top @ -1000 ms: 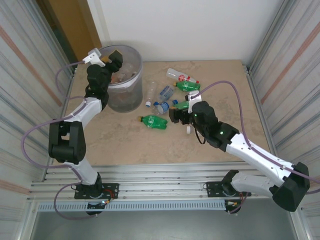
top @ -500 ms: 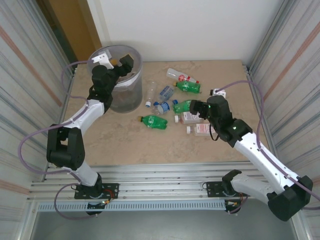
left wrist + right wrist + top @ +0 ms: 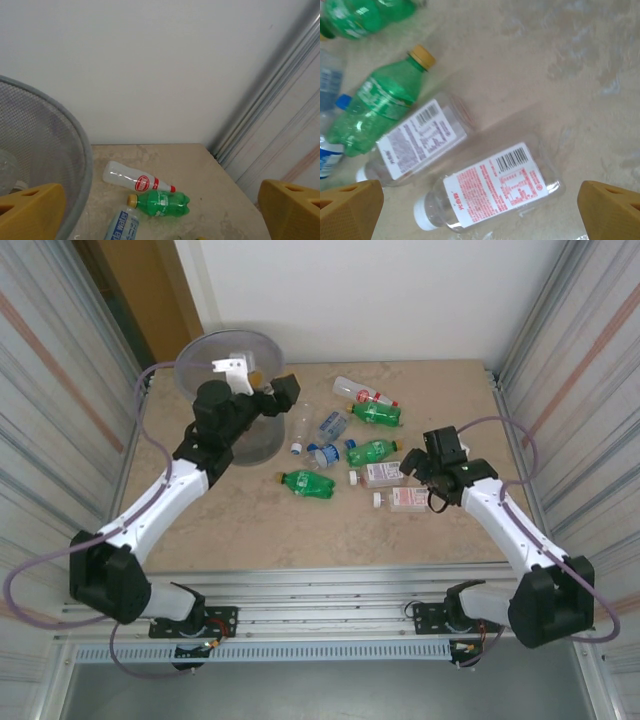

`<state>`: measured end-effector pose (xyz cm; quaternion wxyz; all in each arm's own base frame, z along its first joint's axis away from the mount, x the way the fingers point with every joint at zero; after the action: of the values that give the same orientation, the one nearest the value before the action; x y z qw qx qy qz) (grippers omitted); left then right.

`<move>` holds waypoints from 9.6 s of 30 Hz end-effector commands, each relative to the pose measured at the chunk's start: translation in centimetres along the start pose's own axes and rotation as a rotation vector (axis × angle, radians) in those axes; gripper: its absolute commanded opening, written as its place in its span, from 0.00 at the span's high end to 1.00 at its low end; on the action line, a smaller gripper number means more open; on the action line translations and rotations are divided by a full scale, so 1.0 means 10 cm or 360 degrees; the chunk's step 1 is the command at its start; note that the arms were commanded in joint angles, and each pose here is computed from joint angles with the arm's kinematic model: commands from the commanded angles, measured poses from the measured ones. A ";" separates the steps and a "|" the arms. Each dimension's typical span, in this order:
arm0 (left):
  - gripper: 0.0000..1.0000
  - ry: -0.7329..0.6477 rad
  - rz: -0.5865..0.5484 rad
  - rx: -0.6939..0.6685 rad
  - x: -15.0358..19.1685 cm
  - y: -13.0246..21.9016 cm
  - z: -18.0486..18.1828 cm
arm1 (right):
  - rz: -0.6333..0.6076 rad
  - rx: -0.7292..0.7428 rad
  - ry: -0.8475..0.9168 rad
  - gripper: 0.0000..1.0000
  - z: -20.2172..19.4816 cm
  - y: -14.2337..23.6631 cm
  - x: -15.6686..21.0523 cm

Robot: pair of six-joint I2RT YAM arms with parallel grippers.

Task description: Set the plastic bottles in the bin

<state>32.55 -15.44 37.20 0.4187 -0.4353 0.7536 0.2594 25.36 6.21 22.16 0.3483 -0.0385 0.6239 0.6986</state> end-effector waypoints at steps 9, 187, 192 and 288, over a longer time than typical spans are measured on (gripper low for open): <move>0.01 -0.0083 0.0117 -0.0096 0.21 0.27 0.13 | 0.0293 0.0132 -0.0249 0.02 0.07 -0.38 0.34; 0.90 0.0378 0.0109 0.0436 -0.27 -0.24 -0.19 | -0.0992 -0.1095 0.0937 0.02 1.19 1.18 0.11; 0.90 0.0417 -0.0119 0.0247 -0.52 -0.23 0.09 | -0.0995 -0.1022 0.0887 0.02 1.05 1.20 0.13; 0.67 0.0199 0.0027 -0.0633 -0.29 -1.11 1.26 | -0.0890 -0.0884 0.0772 0.02 0.86 1.05 0.23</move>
<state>47.82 -10.21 32.76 0.2807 -0.5290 0.7100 0.3704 21.21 15.23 32.24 0.3365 -0.4719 0.4385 0.6868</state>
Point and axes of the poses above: each hand's point on the last joint's axis, 136 mm out from that joint toward the fingers, its own y axis back along the fingers, its own z axis along the line the jaws close on, x = y × z, the point moved 10 cm from there along y, back along the fingers, and after that the axes turned 8 degrees about y, right-handed, at the moved point
